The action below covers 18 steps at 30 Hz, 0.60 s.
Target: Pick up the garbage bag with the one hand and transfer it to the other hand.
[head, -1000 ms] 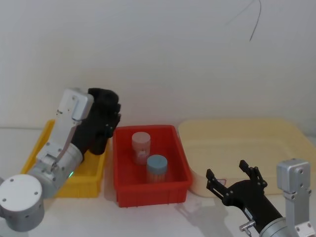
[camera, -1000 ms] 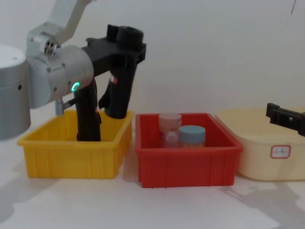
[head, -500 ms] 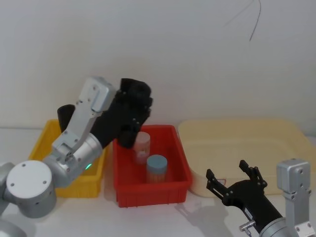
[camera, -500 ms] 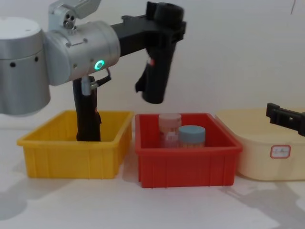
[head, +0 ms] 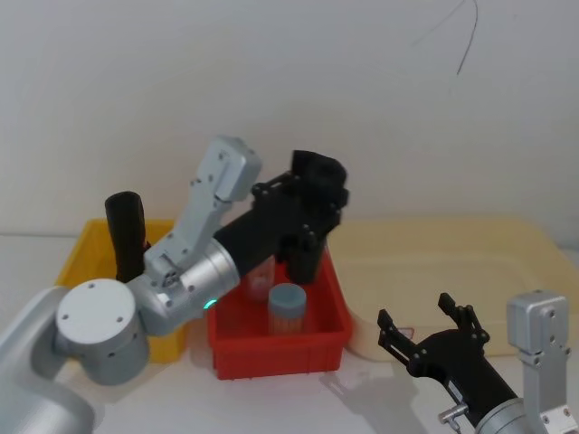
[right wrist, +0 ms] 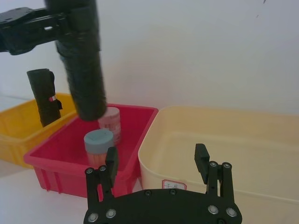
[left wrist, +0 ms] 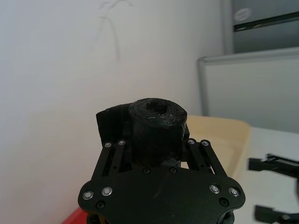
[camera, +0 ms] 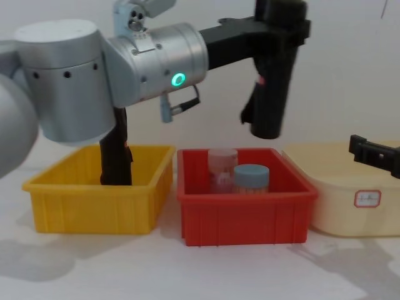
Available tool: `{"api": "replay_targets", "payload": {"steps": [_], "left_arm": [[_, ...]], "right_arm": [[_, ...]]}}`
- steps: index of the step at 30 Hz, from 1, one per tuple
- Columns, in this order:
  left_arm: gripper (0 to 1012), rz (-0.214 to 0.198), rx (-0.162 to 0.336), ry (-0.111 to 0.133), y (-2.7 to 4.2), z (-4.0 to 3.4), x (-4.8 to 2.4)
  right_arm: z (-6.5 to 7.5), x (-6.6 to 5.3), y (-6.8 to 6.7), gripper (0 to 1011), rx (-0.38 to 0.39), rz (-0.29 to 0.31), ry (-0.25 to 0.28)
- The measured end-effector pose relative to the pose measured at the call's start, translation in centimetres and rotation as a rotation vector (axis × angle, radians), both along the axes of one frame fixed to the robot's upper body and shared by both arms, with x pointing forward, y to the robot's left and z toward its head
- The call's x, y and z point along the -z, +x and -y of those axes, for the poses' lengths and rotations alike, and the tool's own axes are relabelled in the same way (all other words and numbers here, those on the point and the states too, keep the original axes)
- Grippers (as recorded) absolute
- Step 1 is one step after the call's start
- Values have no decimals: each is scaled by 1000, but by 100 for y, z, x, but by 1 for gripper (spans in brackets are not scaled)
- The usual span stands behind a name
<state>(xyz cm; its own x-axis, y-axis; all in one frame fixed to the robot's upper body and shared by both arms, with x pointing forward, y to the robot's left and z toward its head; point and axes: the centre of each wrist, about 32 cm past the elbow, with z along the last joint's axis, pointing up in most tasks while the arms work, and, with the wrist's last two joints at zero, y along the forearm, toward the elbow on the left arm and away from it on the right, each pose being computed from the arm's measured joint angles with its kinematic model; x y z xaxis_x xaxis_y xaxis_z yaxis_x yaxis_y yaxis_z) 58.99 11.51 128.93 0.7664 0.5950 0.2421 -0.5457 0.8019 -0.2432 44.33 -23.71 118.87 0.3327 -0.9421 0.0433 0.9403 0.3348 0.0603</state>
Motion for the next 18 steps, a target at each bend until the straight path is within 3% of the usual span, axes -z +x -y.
{"api": "replay_targets", "payload": {"steps": [5,13,18], "left_arm": [[508,-32,74,-21,57,126,21],[508,-109,217,-76,174,357,92],[508,-130,258,-94,205,429,115]], "right_arm": [[0,0,0,1000,0,0,0],[0,0,0,1000,0,0,0],[0,2,-2,1000,0,2,2]]}}
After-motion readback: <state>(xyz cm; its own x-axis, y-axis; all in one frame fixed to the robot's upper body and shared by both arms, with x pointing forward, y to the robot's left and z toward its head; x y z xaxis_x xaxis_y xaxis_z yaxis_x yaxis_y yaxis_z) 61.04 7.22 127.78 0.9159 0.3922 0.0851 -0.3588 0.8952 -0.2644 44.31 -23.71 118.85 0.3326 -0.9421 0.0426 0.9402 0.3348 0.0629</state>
